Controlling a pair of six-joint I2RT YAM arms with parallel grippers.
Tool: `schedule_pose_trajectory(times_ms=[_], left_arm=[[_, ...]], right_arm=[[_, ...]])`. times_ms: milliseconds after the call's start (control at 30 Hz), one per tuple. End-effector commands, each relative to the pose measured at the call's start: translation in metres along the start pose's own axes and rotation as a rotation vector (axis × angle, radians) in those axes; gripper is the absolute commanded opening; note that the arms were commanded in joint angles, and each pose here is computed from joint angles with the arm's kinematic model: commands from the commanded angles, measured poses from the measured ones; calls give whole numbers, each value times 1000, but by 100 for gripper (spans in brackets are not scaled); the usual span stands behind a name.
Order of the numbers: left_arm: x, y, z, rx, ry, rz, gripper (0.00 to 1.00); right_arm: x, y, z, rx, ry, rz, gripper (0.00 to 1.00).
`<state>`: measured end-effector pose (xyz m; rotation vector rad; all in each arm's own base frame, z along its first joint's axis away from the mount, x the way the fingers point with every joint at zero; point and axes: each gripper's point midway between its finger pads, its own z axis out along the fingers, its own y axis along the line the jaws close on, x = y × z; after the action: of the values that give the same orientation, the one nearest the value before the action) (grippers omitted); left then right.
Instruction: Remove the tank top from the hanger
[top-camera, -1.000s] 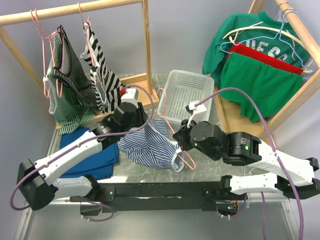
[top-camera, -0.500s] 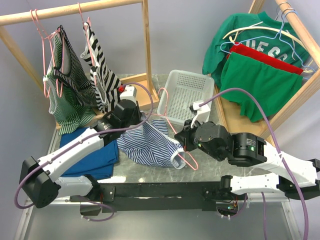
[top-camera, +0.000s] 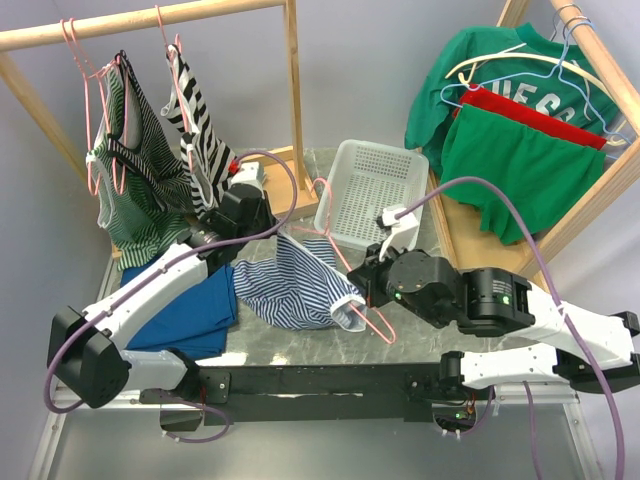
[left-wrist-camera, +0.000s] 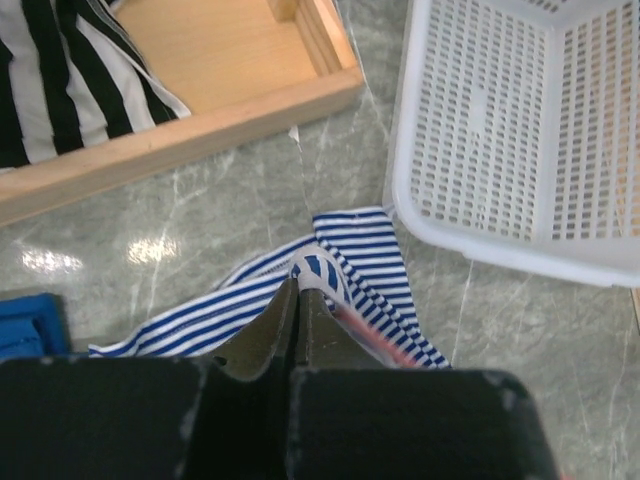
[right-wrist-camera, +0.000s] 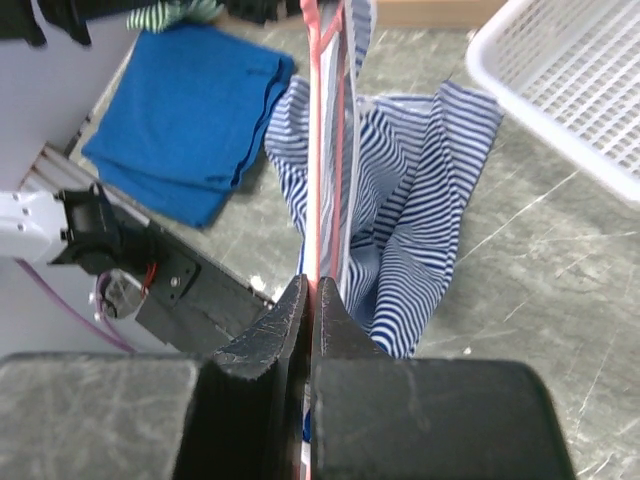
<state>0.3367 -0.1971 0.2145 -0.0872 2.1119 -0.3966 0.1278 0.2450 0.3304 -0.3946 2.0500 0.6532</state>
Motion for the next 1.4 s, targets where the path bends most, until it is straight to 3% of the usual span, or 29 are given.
schedule_pose_trajectory(times_ms=[0,233,300,333,367,433,500,600,700,867,1267,1333,1367], left_arm=[[15,17,0,-45,35,-7,1],[25,6,-15,53,52,-35,6],[24,-7,-27,109,42,-23,17],[22,-12,-33,122,28,-21,27],[24,-21,-42,145,23,-8,64],[10,-25,-60,150,-42,-21,71],[-9,-30,-84,190,-108,-49,86],[-40,-43,-117,292,-209,-70,98],[-63,-59,-141,389,-269,-57,97],[-68,-93,-151,557,-277,33,96],[-55,-117,-139,621,-232,103,99],[-53,-117,-136,613,-225,102,91],[-52,-117,-135,610,-223,103,79]], right_arm=[[-41,-3,-25,-39,-168,113,0],[-46,-4,-19,-9,-199,97,0],[-42,-3,-13,5,-186,87,0],[-37,-2,-6,20,-174,75,0],[-35,-2,-2,27,-168,71,0],[-28,0,8,37,-145,66,0],[-25,-2,15,40,-127,79,0],[-21,1,21,10,-116,86,0],[-16,7,24,-23,-99,80,0],[-9,20,33,-58,-49,50,0],[-8,29,37,-86,-32,45,0],[-10,30,36,-86,-35,45,0],[-9,30,36,-85,-34,45,0]])
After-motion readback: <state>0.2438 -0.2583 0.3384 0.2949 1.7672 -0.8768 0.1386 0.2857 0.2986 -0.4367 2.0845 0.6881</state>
